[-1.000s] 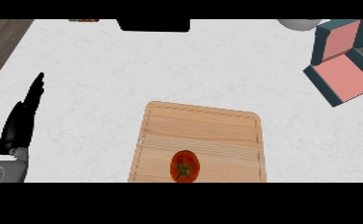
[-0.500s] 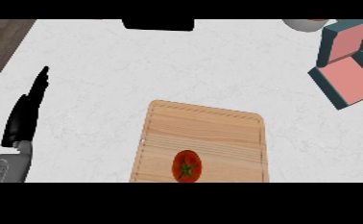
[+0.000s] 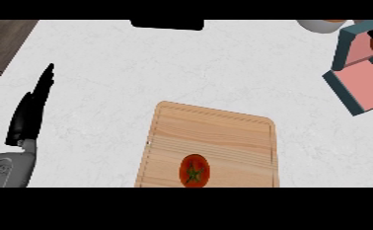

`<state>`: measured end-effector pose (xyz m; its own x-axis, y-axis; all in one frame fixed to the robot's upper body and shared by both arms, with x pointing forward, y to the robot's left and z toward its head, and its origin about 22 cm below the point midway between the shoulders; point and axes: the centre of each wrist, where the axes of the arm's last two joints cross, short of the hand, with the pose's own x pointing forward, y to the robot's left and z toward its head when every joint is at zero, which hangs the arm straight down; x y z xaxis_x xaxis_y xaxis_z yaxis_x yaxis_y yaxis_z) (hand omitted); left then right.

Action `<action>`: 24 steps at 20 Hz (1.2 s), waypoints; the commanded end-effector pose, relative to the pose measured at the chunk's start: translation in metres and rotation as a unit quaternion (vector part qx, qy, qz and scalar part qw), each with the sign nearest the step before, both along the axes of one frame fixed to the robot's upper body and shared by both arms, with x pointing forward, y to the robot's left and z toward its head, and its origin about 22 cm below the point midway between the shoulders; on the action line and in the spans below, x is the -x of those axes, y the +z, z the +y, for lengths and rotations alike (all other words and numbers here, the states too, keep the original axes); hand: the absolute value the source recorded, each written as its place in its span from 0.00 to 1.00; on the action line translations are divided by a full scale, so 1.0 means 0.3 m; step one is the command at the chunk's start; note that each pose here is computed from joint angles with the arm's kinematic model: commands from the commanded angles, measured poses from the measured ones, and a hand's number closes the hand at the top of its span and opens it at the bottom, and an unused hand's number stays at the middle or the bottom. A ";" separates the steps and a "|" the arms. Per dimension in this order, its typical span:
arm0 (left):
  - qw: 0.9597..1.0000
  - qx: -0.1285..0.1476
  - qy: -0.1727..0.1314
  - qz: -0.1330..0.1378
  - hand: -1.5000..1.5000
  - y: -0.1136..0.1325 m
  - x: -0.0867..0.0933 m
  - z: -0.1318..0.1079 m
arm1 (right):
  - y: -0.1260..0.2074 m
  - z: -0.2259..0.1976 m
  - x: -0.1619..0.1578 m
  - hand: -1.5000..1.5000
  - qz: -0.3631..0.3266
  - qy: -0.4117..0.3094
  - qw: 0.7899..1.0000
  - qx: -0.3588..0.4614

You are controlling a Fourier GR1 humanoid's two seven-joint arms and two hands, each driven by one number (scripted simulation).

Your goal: Pick the squash from the cutting board and place it in the cardboard box

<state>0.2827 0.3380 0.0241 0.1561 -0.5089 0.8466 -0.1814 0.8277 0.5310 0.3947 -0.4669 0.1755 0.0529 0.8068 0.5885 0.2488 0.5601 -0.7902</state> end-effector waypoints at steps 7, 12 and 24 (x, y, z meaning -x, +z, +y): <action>1.000 -0.003 -0.007 -0.010 0.50 0.002 -0.021 -0.017 | -0.115 0.090 -0.039 0.00 0.059 -0.059 0.994 -0.071; 1.000 -0.004 -0.011 -0.003 0.50 0.010 -0.026 -0.030 | -0.115 0.089 -0.038 0.00 0.040 -0.037 0.994 -0.092; 1.000 -0.003 -0.009 -0.010 0.50 0.004 0.016 0.044 | -0.072 -0.057 0.052 0.00 -0.145 -0.074 0.966 -0.202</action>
